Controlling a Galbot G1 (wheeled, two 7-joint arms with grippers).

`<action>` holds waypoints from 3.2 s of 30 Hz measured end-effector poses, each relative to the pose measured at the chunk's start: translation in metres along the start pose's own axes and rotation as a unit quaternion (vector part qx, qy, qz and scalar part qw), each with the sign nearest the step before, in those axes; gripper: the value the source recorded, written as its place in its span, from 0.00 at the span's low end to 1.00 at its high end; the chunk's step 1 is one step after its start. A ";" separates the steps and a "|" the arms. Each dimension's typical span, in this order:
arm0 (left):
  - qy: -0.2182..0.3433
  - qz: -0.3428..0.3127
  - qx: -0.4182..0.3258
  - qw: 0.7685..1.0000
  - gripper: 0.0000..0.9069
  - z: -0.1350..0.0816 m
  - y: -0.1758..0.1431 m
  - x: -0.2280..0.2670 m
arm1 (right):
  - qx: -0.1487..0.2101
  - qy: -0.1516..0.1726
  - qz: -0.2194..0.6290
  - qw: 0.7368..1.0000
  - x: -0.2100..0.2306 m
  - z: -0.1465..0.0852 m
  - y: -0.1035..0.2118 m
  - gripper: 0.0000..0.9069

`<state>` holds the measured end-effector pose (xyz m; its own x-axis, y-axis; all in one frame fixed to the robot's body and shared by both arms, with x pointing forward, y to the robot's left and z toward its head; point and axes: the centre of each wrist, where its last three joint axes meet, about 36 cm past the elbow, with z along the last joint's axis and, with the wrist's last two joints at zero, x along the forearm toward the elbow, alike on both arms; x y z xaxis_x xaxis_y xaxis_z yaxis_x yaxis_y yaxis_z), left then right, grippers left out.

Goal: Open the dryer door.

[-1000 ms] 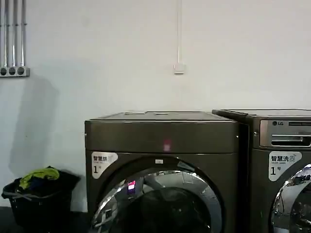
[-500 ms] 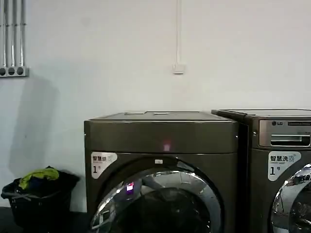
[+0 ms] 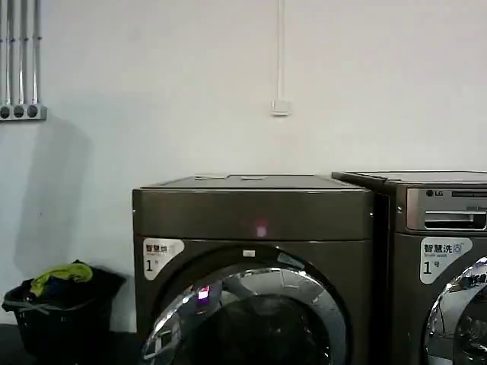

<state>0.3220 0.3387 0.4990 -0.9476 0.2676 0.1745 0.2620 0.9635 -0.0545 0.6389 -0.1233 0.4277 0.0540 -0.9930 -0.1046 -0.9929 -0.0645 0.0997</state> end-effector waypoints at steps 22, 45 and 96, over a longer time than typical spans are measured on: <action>-0.016 0.002 -0.042 0.999 1.00 0.000 0.061 -0.015 | 0.000 -0.004 -0.001 1.000 -0.003 -0.002 0.009 1.00; -0.016 -0.026 -0.042 0.999 1.00 0.000 0.073 0.002 | -0.019 0.029 -0.057 0.998 -0.008 0.008 0.027 1.00; -0.072 0.161 0.058 0.983 1.00 -0.008 0.069 -0.130 | 0.069 -0.040 0.235 0.969 0.217 -0.046 0.205 1.00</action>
<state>0.4649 0.3707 0.4807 -0.8377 0.5460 -0.0108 0.5371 0.8201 -0.1973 0.4522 -0.3566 0.4712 -0.4094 -0.8987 -0.1569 -0.9112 0.4113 0.0221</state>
